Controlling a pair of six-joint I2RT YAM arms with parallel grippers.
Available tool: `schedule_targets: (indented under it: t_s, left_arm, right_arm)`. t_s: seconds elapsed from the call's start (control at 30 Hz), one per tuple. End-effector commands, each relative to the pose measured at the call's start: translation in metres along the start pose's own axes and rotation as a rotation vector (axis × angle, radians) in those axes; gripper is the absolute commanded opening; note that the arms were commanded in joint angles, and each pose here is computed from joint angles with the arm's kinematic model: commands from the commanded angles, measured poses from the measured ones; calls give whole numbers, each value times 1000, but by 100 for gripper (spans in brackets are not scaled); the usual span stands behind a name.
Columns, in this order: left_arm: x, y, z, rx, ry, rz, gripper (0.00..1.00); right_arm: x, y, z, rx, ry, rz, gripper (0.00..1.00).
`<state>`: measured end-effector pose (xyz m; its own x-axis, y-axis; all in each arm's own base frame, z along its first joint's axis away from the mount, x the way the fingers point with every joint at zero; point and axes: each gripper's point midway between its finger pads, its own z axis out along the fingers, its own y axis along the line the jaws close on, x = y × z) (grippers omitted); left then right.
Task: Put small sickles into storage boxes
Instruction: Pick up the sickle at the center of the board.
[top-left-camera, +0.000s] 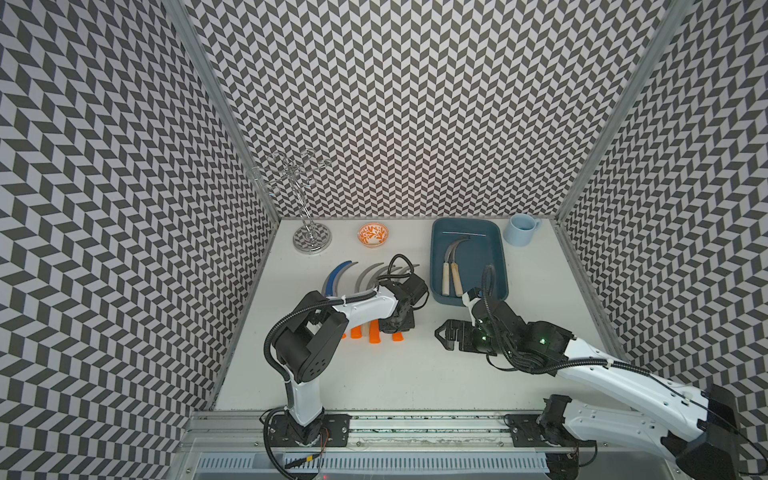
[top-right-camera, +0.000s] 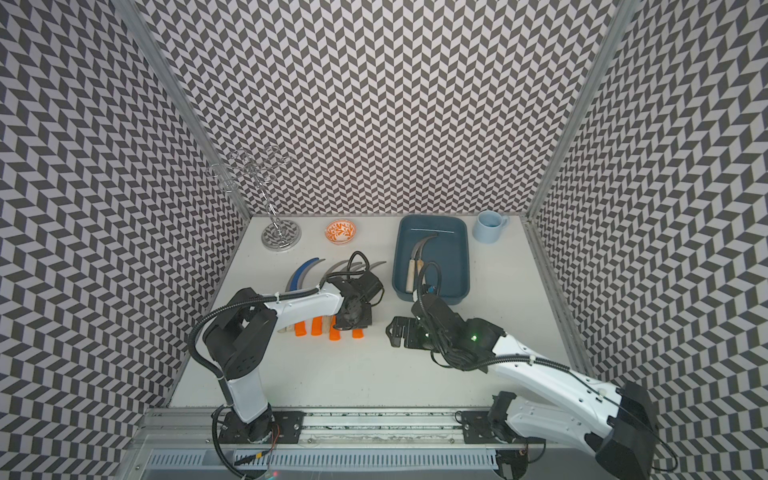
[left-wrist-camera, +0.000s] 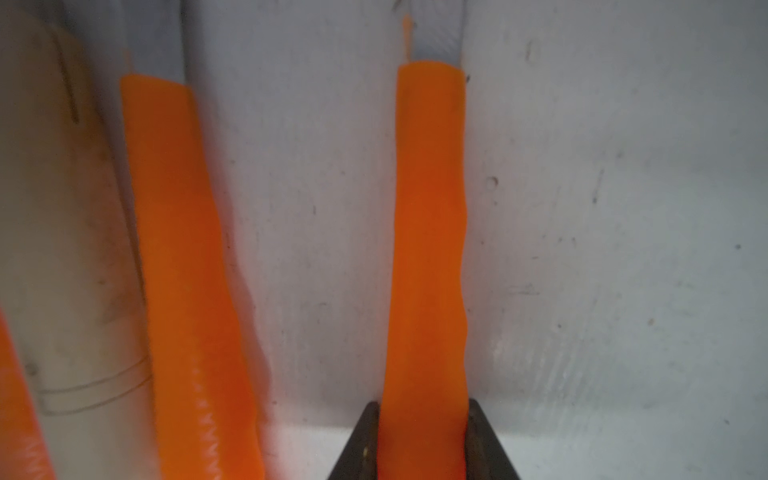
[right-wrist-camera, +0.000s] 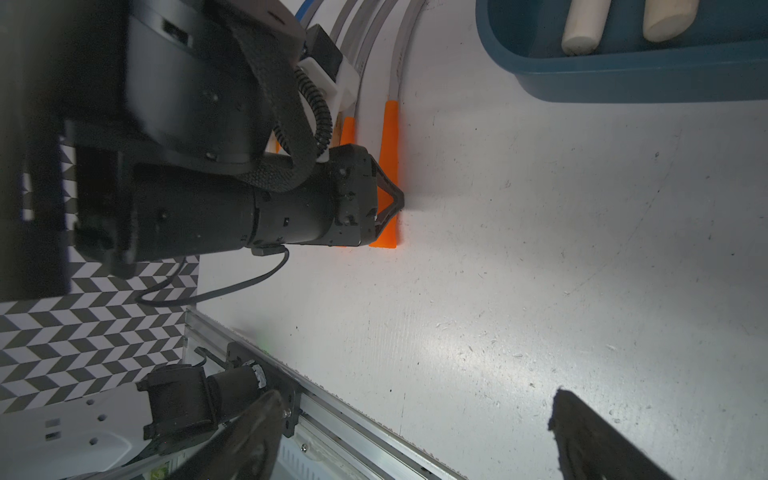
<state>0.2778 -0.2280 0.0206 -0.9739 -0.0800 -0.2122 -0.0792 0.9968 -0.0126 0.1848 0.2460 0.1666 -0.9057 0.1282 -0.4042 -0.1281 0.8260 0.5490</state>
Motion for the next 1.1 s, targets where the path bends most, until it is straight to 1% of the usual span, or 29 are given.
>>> schedule_targets:
  t_s: [0.0, 0.03, 0.1, 0.2, 0.4, 0.7, 0.9, 1.07]
  left_arm:
    - [2, 2, 11, -30, -10, 7, 15]
    - [1, 2, 10, -28, -13, 8, 9]
    - [1, 1, 8, -26, -14, 9, 9]
    - [-4, 1, 3, -27, -27, 16, 9]
    - [-19, -6, -19, -13, -71, 31, 9]
    - [-42, -19, -53, 22, -127, 39, 10]
    - [-59, -30, -70, 46, -159, 38, 10]
    - [-76, -45, -91, 83, -191, 36, 10]
  right_arm:
    - [-7, 5, -2, -16, -36, -1, 100]
    - [-7, 5, -2, -16, -37, 0, 100]
    - [-7, 5, -2, -16, -38, 0, 100]
    - [-8, 6, -4, -17, -43, 1, 100]
    - [-13, 6, -10, -10, -64, 0, 100]
    - [-34, 8, -29, 9, -162, -4, 100]
    - [-41, 10, -34, 26, -175, -21, 100]
    - [-49, 11, -41, 44, -195, -34, 100]
